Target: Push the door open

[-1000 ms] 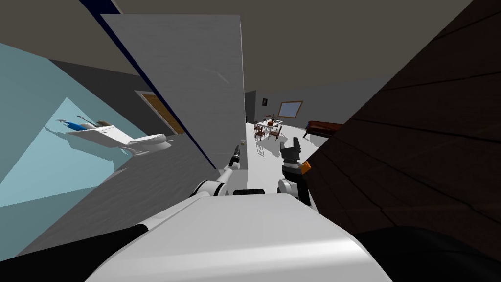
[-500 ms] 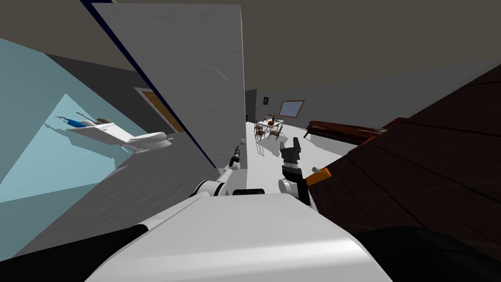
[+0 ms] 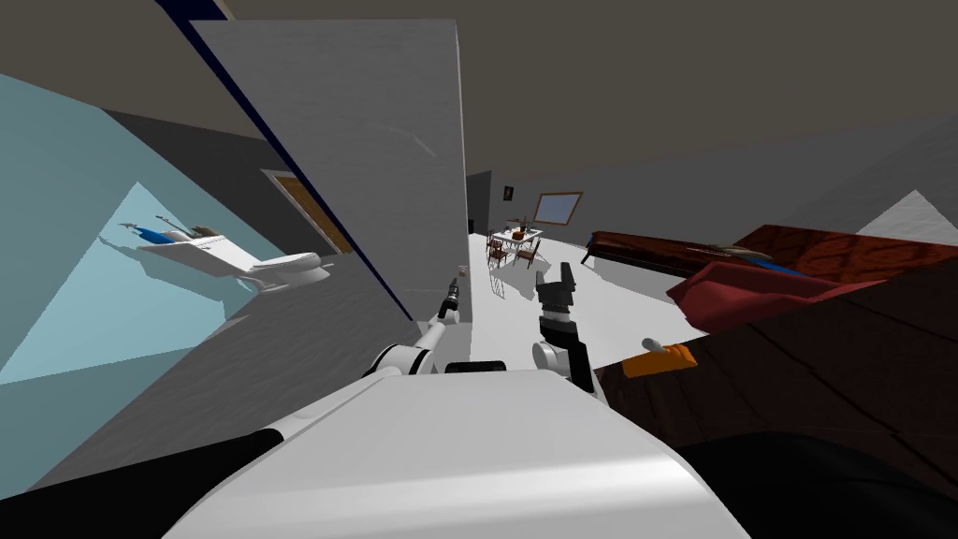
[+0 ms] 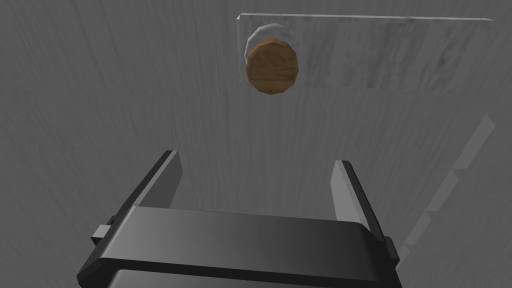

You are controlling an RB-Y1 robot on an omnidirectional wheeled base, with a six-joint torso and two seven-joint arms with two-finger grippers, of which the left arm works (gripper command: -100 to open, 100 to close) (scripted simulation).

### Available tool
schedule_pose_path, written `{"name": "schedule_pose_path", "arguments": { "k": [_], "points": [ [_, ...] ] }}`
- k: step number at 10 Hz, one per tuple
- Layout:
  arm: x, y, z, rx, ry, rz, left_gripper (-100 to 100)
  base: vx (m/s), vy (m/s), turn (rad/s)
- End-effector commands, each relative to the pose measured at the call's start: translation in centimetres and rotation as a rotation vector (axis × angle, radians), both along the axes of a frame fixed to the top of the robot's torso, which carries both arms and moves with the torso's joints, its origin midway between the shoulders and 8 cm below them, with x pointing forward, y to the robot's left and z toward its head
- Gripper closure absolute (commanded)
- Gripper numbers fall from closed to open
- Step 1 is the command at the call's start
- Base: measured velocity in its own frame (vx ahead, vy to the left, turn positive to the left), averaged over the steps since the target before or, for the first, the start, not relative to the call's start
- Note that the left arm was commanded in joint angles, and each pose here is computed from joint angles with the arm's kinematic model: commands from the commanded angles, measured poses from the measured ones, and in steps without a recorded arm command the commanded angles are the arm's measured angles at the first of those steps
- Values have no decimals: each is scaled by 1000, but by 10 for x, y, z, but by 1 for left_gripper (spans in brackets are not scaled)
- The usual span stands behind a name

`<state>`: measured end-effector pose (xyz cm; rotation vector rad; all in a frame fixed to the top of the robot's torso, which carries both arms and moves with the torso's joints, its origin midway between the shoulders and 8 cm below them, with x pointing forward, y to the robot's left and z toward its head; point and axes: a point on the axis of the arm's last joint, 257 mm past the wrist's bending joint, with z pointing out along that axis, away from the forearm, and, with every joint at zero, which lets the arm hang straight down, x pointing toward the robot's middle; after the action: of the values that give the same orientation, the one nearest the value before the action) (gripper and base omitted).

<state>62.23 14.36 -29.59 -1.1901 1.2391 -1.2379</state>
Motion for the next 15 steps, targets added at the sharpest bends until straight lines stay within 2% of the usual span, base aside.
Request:
{"name": "schedule_pose_path", "arguments": {
  "k": [1,2,3,4,6,7,8,10,11,15],
  "points": [
    [3,20,2,26,-6,17,-100,84,6,-13],
    [3,20,2,26,-6,17,-100,116,12,-3],
    [5,36,3,46,-10,31,-100,145,-6,-23],
    [6,44,4,54,-12,38,-100,203,-20,-27],
    [6,46,4,53,-12,42,-100,184,-28,-22],
    [5,41,3,44,-10,39,-100,264,-64,-31],
    [3,23,1,17,-5,27,-100,223,-83,-38],
    [4,25,1,20,-7,29,-100,96,-39,-4],
    [4,25,1,20,-7,29,100,0,0,0],
    [4,25,1,20,-7,29,100,-15,5,-6]
  ]
}}
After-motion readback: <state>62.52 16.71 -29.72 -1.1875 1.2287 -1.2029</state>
